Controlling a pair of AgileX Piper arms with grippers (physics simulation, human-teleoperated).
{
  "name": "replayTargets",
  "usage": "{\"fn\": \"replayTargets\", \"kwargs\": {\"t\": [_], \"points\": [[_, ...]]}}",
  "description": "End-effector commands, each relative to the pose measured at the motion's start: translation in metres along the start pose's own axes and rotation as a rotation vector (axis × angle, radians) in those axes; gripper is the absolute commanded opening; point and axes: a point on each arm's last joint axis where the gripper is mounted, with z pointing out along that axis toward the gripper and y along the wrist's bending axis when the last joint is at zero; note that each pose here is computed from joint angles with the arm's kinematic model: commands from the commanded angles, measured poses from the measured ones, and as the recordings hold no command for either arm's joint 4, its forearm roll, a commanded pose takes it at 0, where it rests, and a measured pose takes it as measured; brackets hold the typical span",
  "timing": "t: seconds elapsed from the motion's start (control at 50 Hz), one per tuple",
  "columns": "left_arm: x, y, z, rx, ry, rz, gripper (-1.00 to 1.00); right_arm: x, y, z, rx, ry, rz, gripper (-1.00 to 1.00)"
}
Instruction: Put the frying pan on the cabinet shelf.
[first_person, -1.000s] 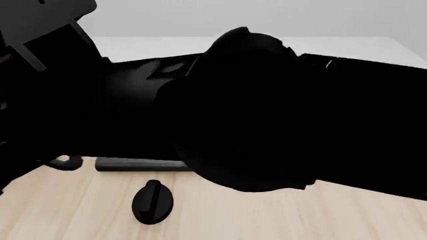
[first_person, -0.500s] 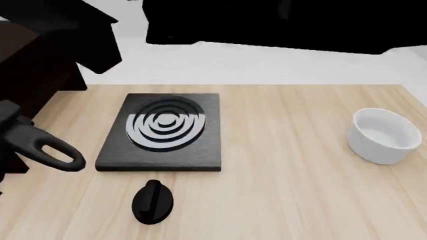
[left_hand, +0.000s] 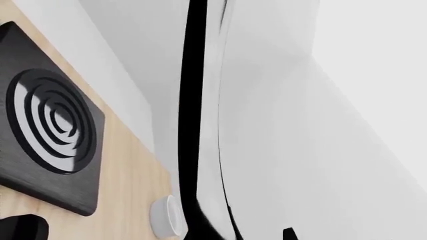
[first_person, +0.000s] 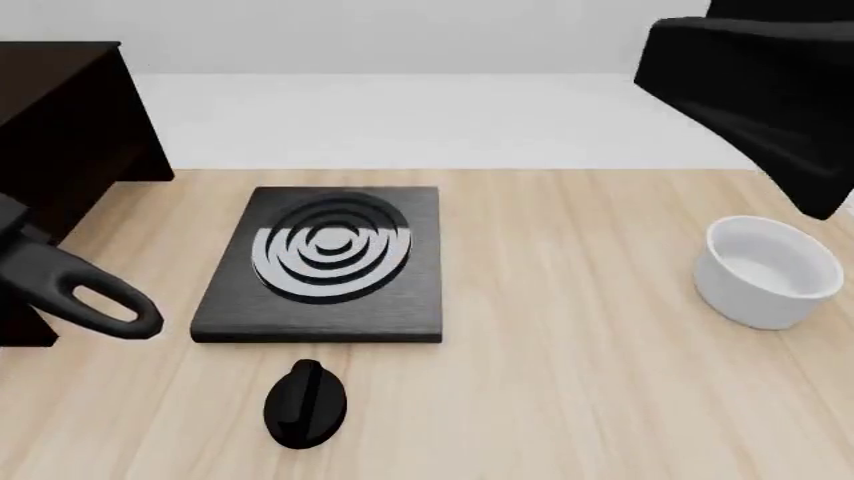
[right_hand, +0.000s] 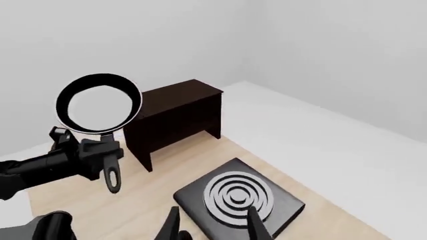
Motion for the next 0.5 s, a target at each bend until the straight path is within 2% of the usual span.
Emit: {"fn": "replayTargets", "kwargs": {"t": [0.02, 0.06, 0.08, 0.1, 0.14, 0.18, 0.2, 0.28, 0.34, 0.4, 0.5], "points": [[-0.004, -0.005, -0.002, 0.008, -0.031, 0.164, -1.00, 0.040, -0.008, -0.068, 0.144, -0.032, 0.014, 1.00], [-0.003, -0.004, -0.002, 0.008, -0.032, 0.163, -1.00, 0.043, -0.008, -0.082, 0.175, -0.053, 0.034, 1.00], [-0.003, -0.003, -0.002, 0.007, -0.033, 0.164, -1.00, 0.048, -0.007, -0.095, 0.219, -0.067, 0.084, 1.00], [-0.004, -0.003, -0.002, 0.004, -0.042, 0.160, -1.00, 0.052, -0.005, -0.105, 0.252, -0.084, 0.107, 1.00], [-0.004, -0.004, -0.002, 0.008, -0.041, 0.157, -1.00, 0.059, -0.005, -0.111, 0.280, -0.087, 0.127, 1.00], [-0.004, -0.005, -0.001, 0.012, -0.041, 0.146, -1.00, 0.065, -0.004, -0.115, 0.296, -0.085, 0.129, 1.00], [-0.005, -0.008, 0.001, 0.016, -0.039, 0.156, -1.00, 0.070, -0.002, -0.122, 0.339, -0.086, 0.121, 1.00], [-0.007, -0.014, 0.004, 0.028, -0.047, 0.155, -1.00, 0.074, 0.006, -0.140, 0.397, -0.132, 0.147, 1.00], [-0.008, -0.017, 0.006, 0.034, -0.055, 0.154, -1.00, 0.078, 0.010, -0.148, 0.440, -0.151, 0.138, 1.00], [-0.009, -0.018, 0.010, 0.036, -0.058, 0.152, -1.00, 0.084, 0.008, -0.145, 0.433, -0.143, 0.149, 1.00], [-0.014, -0.033, 0.018, 0.061, -0.070, 0.163, -1.00, 0.090, 0.006, -0.140, 0.442, -0.130, 0.133, 1.00]]}}
